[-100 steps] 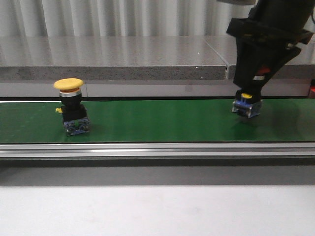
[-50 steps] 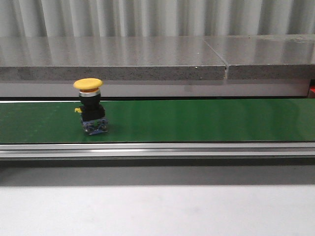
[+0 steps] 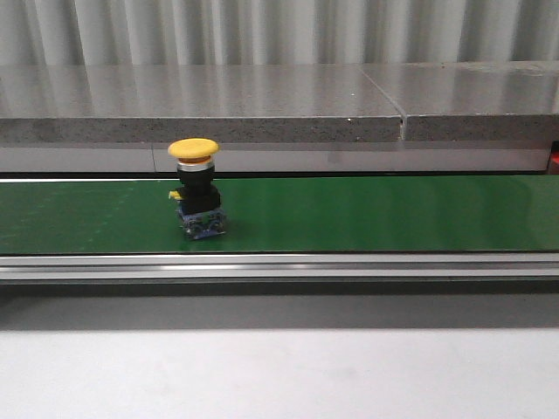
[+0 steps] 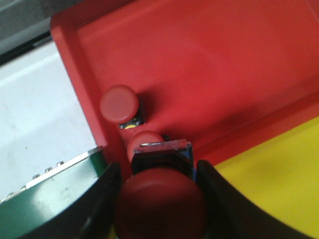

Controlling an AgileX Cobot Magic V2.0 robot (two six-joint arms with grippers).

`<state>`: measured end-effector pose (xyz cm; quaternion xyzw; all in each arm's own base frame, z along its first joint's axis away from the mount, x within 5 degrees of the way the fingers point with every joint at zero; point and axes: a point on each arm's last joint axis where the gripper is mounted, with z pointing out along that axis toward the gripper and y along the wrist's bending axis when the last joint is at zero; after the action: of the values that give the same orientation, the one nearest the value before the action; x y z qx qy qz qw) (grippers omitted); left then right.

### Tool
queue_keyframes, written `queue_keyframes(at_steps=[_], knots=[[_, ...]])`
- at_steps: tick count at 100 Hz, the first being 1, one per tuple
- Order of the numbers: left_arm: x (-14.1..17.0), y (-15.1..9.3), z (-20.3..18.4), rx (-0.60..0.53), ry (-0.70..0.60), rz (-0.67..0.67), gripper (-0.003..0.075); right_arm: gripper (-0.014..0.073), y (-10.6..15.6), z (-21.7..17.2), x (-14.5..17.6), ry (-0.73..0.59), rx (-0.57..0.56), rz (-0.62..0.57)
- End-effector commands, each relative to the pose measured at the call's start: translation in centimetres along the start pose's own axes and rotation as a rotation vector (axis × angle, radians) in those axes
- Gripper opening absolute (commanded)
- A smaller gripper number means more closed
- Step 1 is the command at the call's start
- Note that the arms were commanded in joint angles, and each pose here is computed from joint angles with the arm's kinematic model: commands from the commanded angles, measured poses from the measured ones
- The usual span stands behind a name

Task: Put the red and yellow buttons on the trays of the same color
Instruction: 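Carry the red button into the red tray with the right gripper, release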

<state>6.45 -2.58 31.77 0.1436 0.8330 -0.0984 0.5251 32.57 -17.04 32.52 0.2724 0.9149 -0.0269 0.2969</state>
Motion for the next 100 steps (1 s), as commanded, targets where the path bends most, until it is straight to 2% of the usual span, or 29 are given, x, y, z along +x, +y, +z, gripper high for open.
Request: queue_keyframes(at_steps=[1,40,69,100], knots=[[-1.3,-0.1,-0.4,0.006,-0.086,-0.009,-0.0020,0.0151,-0.9,-1.5,-2.1,-0.107,0.012,0.039],[-1.3,-0.1,-0.4,0.006,-0.086,-0.009,-0.0020,0.0151,-2.2,5.3,-4.8,-0.065,0.028,0.076],[-1.3,-0.1,-0.4,0.006,-0.086,-0.009,-0.0020,0.0151,-2.5,10.1,-4.5,-0.055,0.009,0.109],[-1.3,-0.1,-0.4,0.006,-0.086,-0.009,-0.0020,0.0161,-2.5,12.6,-3.9,-0.024,-0.018,0.149]])
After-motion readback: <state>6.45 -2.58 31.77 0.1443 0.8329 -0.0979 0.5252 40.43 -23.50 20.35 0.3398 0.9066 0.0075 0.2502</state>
